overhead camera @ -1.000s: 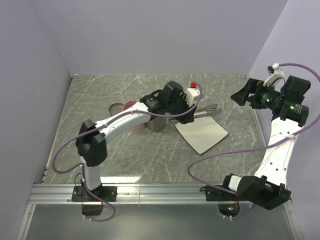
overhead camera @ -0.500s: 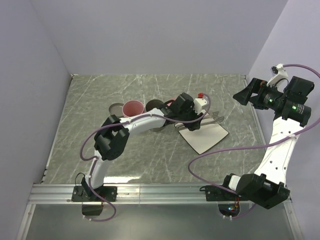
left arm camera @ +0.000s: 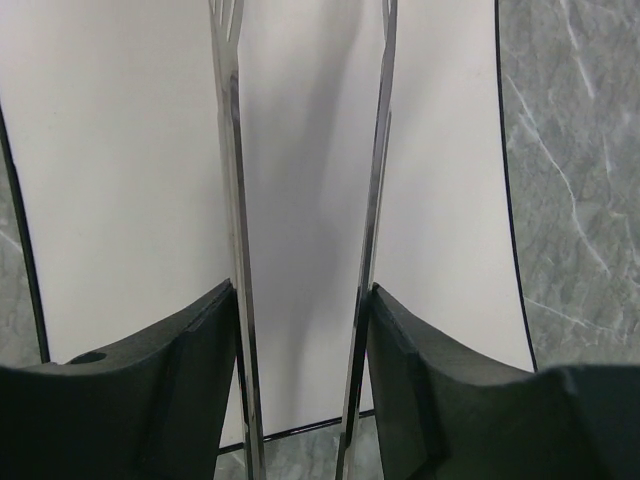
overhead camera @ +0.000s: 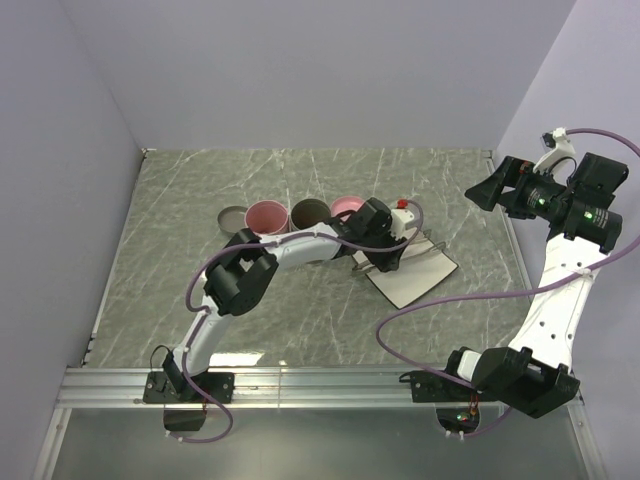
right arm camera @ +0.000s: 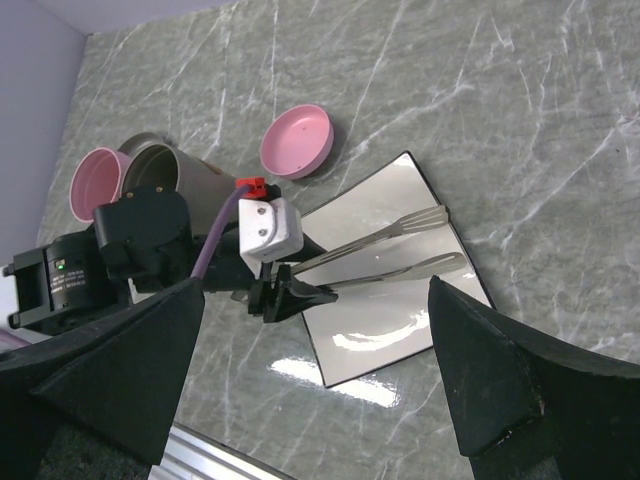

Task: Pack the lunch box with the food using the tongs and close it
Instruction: Place the clamp on the plate.

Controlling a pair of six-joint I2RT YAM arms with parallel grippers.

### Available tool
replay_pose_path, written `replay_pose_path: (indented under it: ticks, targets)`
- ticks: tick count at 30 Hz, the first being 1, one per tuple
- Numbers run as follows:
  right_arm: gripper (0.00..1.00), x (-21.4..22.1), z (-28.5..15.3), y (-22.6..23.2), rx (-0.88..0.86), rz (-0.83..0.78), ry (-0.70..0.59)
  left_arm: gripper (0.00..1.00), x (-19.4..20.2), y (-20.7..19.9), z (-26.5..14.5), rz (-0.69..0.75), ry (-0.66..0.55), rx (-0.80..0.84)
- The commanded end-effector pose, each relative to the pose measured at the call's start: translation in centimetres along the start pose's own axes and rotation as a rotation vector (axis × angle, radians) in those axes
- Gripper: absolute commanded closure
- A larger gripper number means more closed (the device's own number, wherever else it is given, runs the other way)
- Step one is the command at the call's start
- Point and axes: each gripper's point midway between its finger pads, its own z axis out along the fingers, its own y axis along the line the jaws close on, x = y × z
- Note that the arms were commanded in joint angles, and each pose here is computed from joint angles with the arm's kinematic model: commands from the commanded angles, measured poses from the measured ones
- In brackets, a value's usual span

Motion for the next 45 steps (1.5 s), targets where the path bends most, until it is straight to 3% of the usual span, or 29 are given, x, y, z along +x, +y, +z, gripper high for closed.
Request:
replay_pose_path:
  ticks: [1,15,19,20,22,43,44,45]
  targets:
    - [0.0,-0.5,-0.3,0.4,-0.019,-0.018,-0.023,0.44,-1.9,-1.7,-0.3,0.023,-0.041,0.025]
    - [0.0,-0.4,-0.4,0.6,-0.019,-0.022,-0.025,0.39,0.7,-1.7,0.5,0.045,0.059,0.0]
    - [0.0,-0.3,-0.4,0.6,-0.019,-0.022,-0.025,0.37,0.5,-1.6,0.6,0.054,0.063,-0.01]
    - [0.0,-0.3,-0.4,0.5,-0.018,-0.021,-0.024,0.31,0.0,-1.6,0.5,0.057,0.056,-0.013]
    - [0.0,-0.4,-0.4,0.6,-0.019,-0.022,-0.025,0.3,-0.4,-1.6,0.4,0.062,0.051,-0.014]
    - [0.0,-0.2,-0.4,0.6,-0.024,-0.023,-0.019,0.25,0.1,-1.4,1.5,0.077,0.095,-0.026]
    - [0.0,-0.2,-0.3,0.6,-0.025,-0.023,-0.019,0.11,0.0,-1.4,1.4,0.077,0.094,-0.024]
    - [0.0,-0.2,-0.3,0.6,-0.024,-0.022,-0.019,0.1,-0.1,-1.4,1.3,0.078,0.091,-0.029]
